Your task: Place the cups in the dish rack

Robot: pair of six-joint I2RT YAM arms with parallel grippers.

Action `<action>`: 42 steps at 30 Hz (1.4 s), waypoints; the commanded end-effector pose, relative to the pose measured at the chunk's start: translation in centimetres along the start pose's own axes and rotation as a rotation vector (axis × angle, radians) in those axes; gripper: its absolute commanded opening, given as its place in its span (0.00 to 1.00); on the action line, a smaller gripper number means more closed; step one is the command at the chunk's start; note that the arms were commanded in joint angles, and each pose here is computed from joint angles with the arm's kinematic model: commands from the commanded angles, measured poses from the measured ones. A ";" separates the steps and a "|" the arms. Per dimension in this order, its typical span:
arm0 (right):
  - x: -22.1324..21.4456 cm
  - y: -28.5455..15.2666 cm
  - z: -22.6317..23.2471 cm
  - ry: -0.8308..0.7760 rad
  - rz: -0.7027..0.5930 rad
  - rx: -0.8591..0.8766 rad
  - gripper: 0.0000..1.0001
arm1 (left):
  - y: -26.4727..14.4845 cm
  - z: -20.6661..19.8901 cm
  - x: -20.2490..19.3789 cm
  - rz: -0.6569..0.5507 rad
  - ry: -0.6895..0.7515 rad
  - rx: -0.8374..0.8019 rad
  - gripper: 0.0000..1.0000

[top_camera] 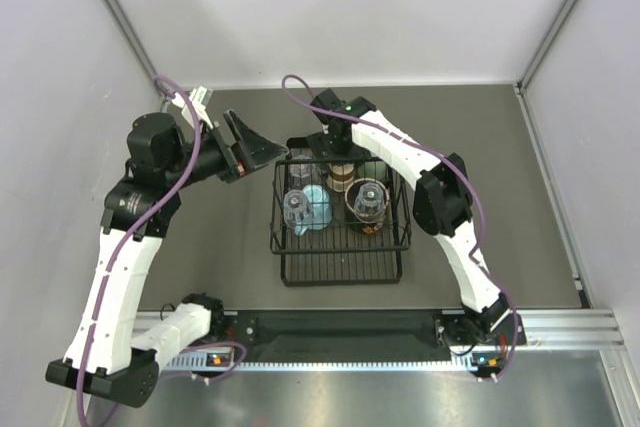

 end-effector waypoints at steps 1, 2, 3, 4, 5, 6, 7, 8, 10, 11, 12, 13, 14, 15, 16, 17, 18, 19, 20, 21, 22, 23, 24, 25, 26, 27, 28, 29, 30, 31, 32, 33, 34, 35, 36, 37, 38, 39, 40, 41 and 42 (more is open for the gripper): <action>0.7 -1.9 0.9 -0.015 -0.043 0.011 0.87 | -0.7 -0.8 -0.1 -0.011 0.016 -0.025 0.98; 1.0 -2.5 0.9 -0.010 -0.059 0.015 0.87 | -0.6 -0.8 0.0 -0.011 0.016 -0.025 0.98; 1.2 -2.8 0.9 -0.010 -0.065 0.016 0.87 | -0.6 -0.8 0.0 -0.012 0.015 -0.026 0.98; 1.2 -3.2 0.8 -0.008 -0.068 0.015 0.88 | -0.6 -0.8 -0.1 -0.011 0.014 -0.025 0.98; 1.6 -4.1 0.8 -0.004 -0.091 0.019 0.88 | -0.6 -0.7 -0.1 -0.011 0.012 -0.023 0.98; 1.7 -4.4 0.7 -0.002 -0.094 0.018 0.88 | -0.6 -0.7 -0.1 -0.012 0.011 -0.026 0.98; 2.0 -5.1 0.7 0.000 -0.110 0.022 0.88 | -0.6 -0.8 -0.1 -0.012 0.010 -0.032 0.98; 2.1 -5.8 0.6 0.002 -0.123 0.020 0.89 | -0.5 -0.8 -0.1 -0.011 0.007 -0.035 0.98; 2.5 -6.9 0.4 0.007 -0.148 0.018 0.90 | -0.5 -0.8 -0.1 -0.012 0.000 -0.040 0.98; 2.6 -7.7 0.2 0.010 -0.165 0.012 0.91 | -0.4 -0.8 -0.1 -0.011 -0.002 -0.043 0.98; 2.7 -8.2 0.0 0.010 -0.176 0.008 0.93 | -0.4 -0.8 -0.1 -0.010 -0.003 -0.046 0.98; 2.8 -8.7 -0.1 0.013 -0.187 0.005 0.95 | -0.4 -0.8 -0.1 -0.010 -0.009 -0.049 0.98; 3.0 -9.6 -0.4 0.017 -0.210 0.001 0.96 | -0.4 -0.9 -0.2 -0.008 -0.011 -0.055 0.98; 3.2 -10.2 -0.6 0.021 -0.226 0.000 0.97 | -0.3 -0.7 -0.3 -0.005 -0.019 -0.056 0.98; 3.4 -11.3 -0.8 0.028 -0.254 0.002 0.97 | -0.3 -0.9 -0.2 -0.007 -0.017 -0.065 0.98; 3.5 -11.8 -1.1 0.032 -0.266 -0.007 0.98 | -0.2 -0.8 -0.3 -0.006 -0.021 -0.064 0.98; 3.7 -12.5 -1.3 0.040 -0.284 -0.008 0.98 | -0.2 -0.7 -0.3 -0.004 -0.024 -0.066 0.98; 3.8 -13.9 -1.5 0.047 -0.317 -0.004 0.99 | -0.2 -0.7 -0.3 -0.003 -0.031 -0.067 0.98; 4.0 -14.7 -1.8 0.052 -0.341 -0.008 0.99 | -0.2 -0.8 -0.3 -0.005 -0.029 -0.072 0.98; 4.3 -15.5 -1.9 0.057 -0.372 -0.005 1.00 | -0.1 -0.8 -0.4 -0.003 -0.036 -0.072 0.98; 4.4 -16.4 -1.9 0.059 -0.399 -0.002 1.00 | -0.1 -0.8 -0.4 0.000 -0.037 -0.074 0.98; 4.5 -18.4 -2.4 0.068 -0.448 -0.002 1.00 | -0.1 -0.8 -0.4 -0.002 -0.038 -0.077 0.98; 4.6 -19.5 -2.6 0.074 -0.480 0.001 1.00 | 0.1 -0.7 -0.4 0.001 -0.047 -0.076 0.98; 4.6 -21.7 -2.9 0.083 -0.538 0.005 1.00 | 0.1 -0.6 -0.4 0.002 -0.051 -0.078 0.98; 4.6 -22.9 -3.2 0.089 -0.571 0.008 1.00 | 0.1 -0.7 -0.4 0.002 -0.051 -0.085 0.98; 4.5 -24.0 -3.4 0.096 -0.602 0.009 1.00 | 0.3 -0.4 -0.5 0.008 -0.065 -0.083 0.98; 4.1 -26.0 -3.9 0.105 -0.661 0.009 1.00 | 0.3 -0.4 -0.6 0.008 -0.068 -0.086 0.98; 3.7 -27.1 -4.2 0.113 -0.691 0.011 1.00 | 0.4 -0.3 -0.7 0.010 -0.074 -0.089 0.98; 3.4 -28.1 -4.4 0.121 -0.722 0.011 1.00 | 0.6 0.0 -0.8 0.013 -0.085 -0.090 0.98; 2.1 -29.6 -5.0 0.130 -0.753 0.010 1.00 | 0.7 0.1 -0.9 0.019 -0.090 -0.095 0.98; 1.9 -30.4 -5.3 0.142 -0.792 0.006 1.00 | 0.8 0.2 -1.0 0.023 -0.095 -0.099 0.98; 1.4 -31.2 -5.7 0.155 -0.812 -0.003 1.00 | 1.1 0.6 -1.1 0.027 -0.105 -0.101 0.98; 0.1 -32.0 -6.4 0.178 -0.829 -0.024 1.00 | 1.2 0.7 -1.4 0.045 -0.112 -0.113 0.98; -0.5 -32.5 -6.7 0.188 -0.843 -0.029 1.00 | 1.4 0.9 -1.5 0.055 -0.121 -0.118 0.98; -1.2 -32.8 -7.0 0.196 -0.846 -0.038 1.00 | 1.8 1.3 -1.7 0.072 -0.147 -0.113 0.98; -2.5 -33.0 -7.5 0.207 -0.847 -0.058 1.00 | 2.0 1.4 -1.8 0.085 -0.149 -0.124 0.98; -3.2 -33.1 -7.8 0.218 -0.848 -0.063 1.00 | 2.2 1.5 -1.9 0.096 -0.155 -0.126 0.98; -4.2 -32.0 -8.0 0.225 -0.815 -0.085 1.00 | 2.4 1.7 -2.0 0.104 -0.160 -0.126 0.98; -5.5 -33.0 -8.9 0.279 -0.841 -0.110 1.00 | 2.7 1.8 -1.9 0.109 -0.161 -0.132 0.98; -6.3 -33.1 -9.2 0.304 -0.843 -0.119 1.00 | 2.8 1.9 -2.2 0.138 -0.165 -0.144 0.98; -7.3 -31.7 -9.3 0.317 -0.809 -0.129 1.00 | 3.2 2.1 -2.4 0.156 -0.172 -0.144 0.98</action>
Point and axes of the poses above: each gripper's point midway between its finger pads, its own y axis out along the fingers, its own z axis along the line the jaws close on, x = y × z, the point moved 4 cm from there along -y, back along the fingers, and after that the axes turned 6 degrees about -y, right-handed, at the moved point
